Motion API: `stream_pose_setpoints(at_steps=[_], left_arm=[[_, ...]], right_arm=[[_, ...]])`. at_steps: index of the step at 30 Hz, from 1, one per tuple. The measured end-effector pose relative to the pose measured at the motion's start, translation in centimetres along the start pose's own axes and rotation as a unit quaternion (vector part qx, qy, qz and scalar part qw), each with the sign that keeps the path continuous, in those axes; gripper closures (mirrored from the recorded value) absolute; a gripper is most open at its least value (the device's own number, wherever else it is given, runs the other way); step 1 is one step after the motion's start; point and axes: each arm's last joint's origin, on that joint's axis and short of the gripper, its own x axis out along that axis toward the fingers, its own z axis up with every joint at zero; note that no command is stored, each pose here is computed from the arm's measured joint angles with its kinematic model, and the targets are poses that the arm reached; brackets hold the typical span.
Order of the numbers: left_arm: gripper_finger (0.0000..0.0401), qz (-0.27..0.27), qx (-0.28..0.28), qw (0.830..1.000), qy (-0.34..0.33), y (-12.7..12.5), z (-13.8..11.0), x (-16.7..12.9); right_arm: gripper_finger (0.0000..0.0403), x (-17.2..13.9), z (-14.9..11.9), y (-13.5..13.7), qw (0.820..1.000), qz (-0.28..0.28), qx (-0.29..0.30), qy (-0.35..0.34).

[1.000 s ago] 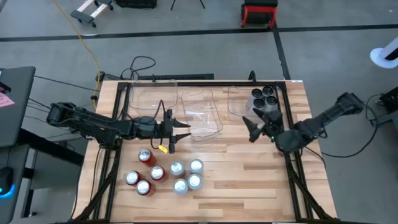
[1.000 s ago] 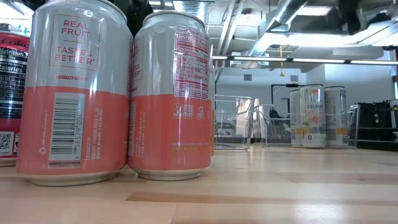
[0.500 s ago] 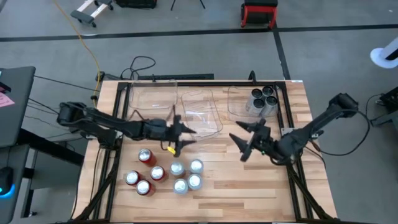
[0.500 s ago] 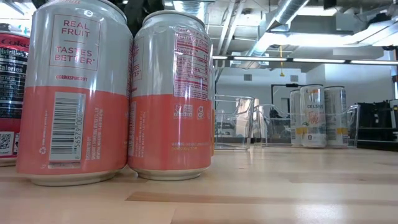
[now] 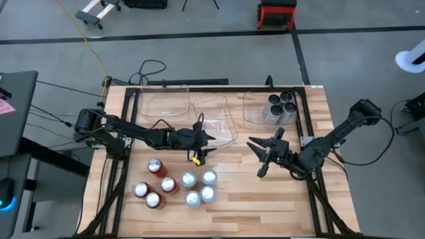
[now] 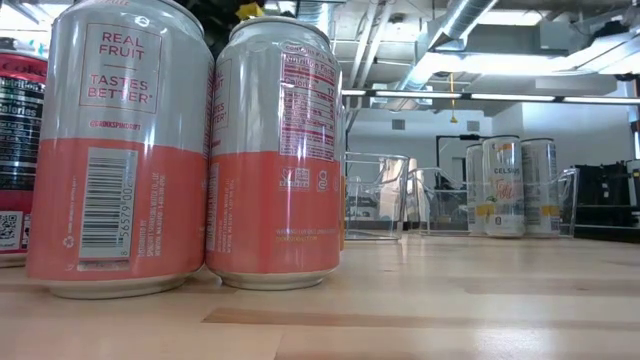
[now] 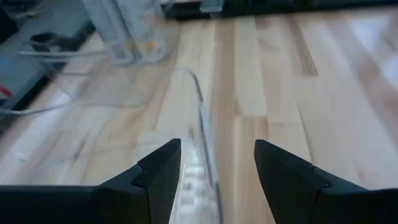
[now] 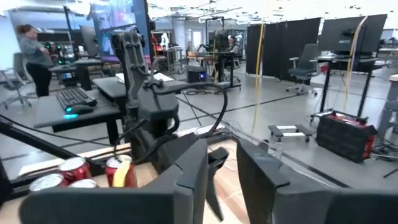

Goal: Sort soda cans
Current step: Adjust the middle transparent bin

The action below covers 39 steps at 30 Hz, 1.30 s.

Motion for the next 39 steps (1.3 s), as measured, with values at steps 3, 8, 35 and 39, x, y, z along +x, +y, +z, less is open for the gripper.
stream_pose_setpoints(at_steps=[3, 8, 35, 39], left_arm=[[0.0199, -0.006, 0.011, 0.999, 0.032, -0.2, -0.5, 0.5], [0.0199, -0.005, 0.024, 0.998, 0.051, -0.1, -0.9, 0.8], [0.0374, -0.073, 0.114, 0.985, 0.104, -1.8, -1.8, -0.1], [0.038, -0.078, 0.116, 0.984, 0.108, -2.1, -1.9, -0.2]], right_arm=[[0.0306, 0.0, 0.0, 0.0, 1.0, 0.0, -0.003, 0.001], [0.0305, -0.1, 0.3, -0.2, 1.0, 0.001, -0.001, -0.001], [0.0305, -0.1, 0.0, -0.2, 1.0, 0.002, -0.013, 0.004], [0.0304, -0.1, 0.0, -0.2, 1.0, 0.002, -0.013, 0.004]])
